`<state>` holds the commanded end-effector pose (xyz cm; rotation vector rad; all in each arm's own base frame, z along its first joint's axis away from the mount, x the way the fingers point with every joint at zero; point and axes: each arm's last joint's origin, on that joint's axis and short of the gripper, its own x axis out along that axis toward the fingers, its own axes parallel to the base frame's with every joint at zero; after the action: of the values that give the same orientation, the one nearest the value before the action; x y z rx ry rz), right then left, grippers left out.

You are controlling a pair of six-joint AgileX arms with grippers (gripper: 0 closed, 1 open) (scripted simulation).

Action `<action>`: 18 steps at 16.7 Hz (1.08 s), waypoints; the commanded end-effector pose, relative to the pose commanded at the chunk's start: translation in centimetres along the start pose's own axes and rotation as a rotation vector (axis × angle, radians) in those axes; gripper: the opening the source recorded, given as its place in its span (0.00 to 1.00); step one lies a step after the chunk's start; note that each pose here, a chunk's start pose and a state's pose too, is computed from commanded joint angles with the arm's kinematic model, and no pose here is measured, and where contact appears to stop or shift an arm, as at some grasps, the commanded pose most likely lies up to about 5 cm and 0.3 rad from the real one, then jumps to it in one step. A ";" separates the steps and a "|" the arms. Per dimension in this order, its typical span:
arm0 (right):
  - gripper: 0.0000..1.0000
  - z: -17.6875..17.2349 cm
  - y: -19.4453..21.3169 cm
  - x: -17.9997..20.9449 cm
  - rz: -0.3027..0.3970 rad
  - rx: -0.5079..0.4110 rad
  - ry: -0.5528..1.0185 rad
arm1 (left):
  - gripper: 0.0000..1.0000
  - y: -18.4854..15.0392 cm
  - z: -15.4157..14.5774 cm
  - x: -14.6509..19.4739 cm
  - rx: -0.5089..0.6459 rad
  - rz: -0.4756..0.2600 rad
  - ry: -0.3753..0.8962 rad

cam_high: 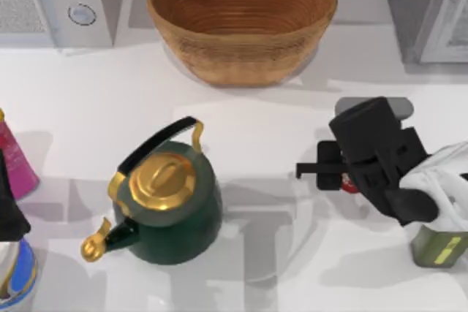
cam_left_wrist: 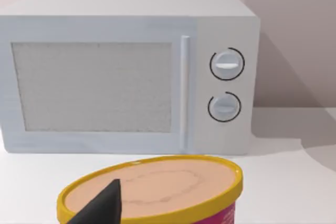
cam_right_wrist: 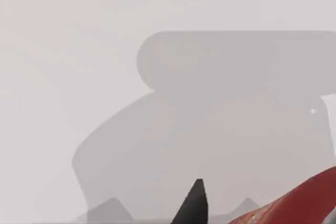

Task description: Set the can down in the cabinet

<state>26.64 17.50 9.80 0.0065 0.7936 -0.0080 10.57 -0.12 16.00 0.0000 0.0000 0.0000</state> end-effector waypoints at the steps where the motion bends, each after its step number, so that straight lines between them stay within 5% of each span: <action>1: 0.00 0.2 0.1 -0.1 -0.001 -0.001 0.001 | 1.00 0.0 0.0 0.0 0.000 0.000 0.000; 12: 0.00 9.2 0.4 -8.8 -0.008 -0.008 0.015 | 1.00 0.0 0.0 0.0 0.000 0.000 0.000; 18: 0.00 10.5 0.0 -10.7 0.000 0.001 -0.001 | 1.00 0.0 0.0 0.0 0.000 0.000 0.000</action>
<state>26.63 17.49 24.78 0.0071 0.7930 -0.0079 10.57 -0.12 16.00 0.0000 0.0000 0.0000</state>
